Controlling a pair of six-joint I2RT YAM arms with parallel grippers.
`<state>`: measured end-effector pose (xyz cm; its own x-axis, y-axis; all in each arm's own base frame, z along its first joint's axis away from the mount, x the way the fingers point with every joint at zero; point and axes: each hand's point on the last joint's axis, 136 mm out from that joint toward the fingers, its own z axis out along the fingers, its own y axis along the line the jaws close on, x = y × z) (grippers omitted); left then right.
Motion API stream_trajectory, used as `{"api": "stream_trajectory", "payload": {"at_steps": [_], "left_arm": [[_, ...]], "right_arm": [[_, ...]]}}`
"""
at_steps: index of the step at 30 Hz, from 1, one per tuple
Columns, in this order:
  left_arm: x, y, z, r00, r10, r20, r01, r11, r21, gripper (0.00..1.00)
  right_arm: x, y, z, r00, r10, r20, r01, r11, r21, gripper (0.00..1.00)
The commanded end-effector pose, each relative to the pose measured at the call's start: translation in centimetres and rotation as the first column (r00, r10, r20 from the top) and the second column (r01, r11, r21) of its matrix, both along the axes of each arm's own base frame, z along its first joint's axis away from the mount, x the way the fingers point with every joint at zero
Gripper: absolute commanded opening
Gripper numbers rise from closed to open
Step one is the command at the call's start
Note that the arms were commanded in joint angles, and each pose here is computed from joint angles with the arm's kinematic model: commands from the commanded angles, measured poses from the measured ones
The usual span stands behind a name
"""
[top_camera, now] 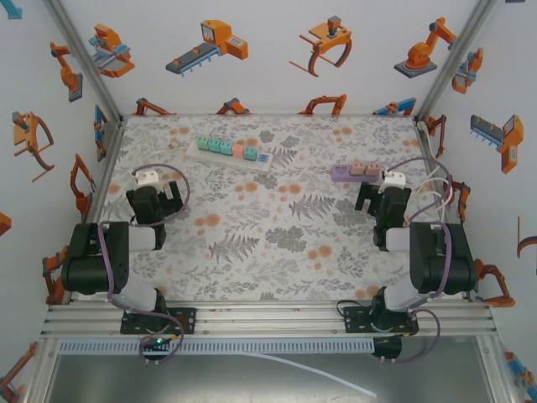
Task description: Pull the plug off the socket
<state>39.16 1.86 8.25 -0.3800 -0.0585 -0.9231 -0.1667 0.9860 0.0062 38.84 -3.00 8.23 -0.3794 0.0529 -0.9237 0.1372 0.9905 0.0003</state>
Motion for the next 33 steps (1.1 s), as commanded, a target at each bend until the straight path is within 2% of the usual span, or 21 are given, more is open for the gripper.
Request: {"api": "stream_trajectory", "payload": {"at_steps": [1,12,17,19,21,22,23,25,27,28,31,33], "left_arm": [[0.4,-0.3,0.8,0.999,-0.017,0.029,0.017,1.000,0.007,0.97],[0.3,-0.3,0.8,0.999,-0.017,0.030,0.016,1.000,0.006,0.97],[0.0,-0.8,1.7,0.998,-0.002,0.056,-0.002,0.998,0.065,0.97],[-1.0,-0.6,3.6,0.992,0.030,0.120,-0.042,0.994,0.103,0.97],[-2.0,-1.7,6.5,0.989,0.024,0.146,-0.048,0.986,0.161,0.97],[-2.5,-2.4,8.6,0.988,0.025,0.154,-0.049,0.987,0.155,0.97],[-2.9,-3.0,10.2,0.990,0.025,0.139,-0.041,0.993,0.113,0.97],[-3.7,-4.6,14.1,0.990,0.020,0.139,-0.010,0.997,-0.078,0.97],[-4.2,-7.2,16.9,0.989,-0.038,0.143,0.072,0.968,-0.240,0.97],[-4.2,-9.3,18.0,0.982,-0.109,0.154,0.149,0.947,-0.285,0.97],[-4.8,-15.8,19.9,0.942,-0.309,0.128,0.334,0.890,-0.311,0.97],[-5.8,-20.3,20.7,0.894,-0.440,0.090,0.445,0.843,-0.300,0.97]], "right_arm": [[0.5,0.2,0.7,1.000,0.010,0.027,-0.010,1.000,-0.008,0.99],[0.1,0.4,1.5,0.998,0.019,0.056,-0.019,1.000,-0.008,0.99],[-1.0,-0.5,3.7,0.997,-0.048,0.057,0.048,0.999,-0.008,0.99],[-1.9,-1.5,5.6,0.988,-0.152,0.013,0.151,0.986,0.065,0.99],[-3.0,-2.3,7.9,0.961,-0.273,-0.037,0.275,0.938,0.213,0.99],[-3.4,-1.9,9.0,0.959,-0.274,-0.071,0.283,0.921,0.267,0.98],[-3.3,-1.1,10.1,0.967,-0.236,-0.091,0.253,0.919,0.303,0.96],[-2.8,0.5,12.0,0.977,-0.165,-0.138,0.205,0.908,0.364,0.95],[-1.8,1.6,13.3,0.977,-0.113,-0.180,0.177,0.902,0.394,0.95],[-1.0,2.0,13.8,0.975,-0.085,-0.206,0.163,0.903,0.398,0.95],[2.4,1.6,13.7,0.950,-0.066,-0.305,0.185,0.906,0.381,0.96],[4.9,0.7,12.7,0.921,-0.066,-0.383,0.227,0.892,0.391,0.97]]}}
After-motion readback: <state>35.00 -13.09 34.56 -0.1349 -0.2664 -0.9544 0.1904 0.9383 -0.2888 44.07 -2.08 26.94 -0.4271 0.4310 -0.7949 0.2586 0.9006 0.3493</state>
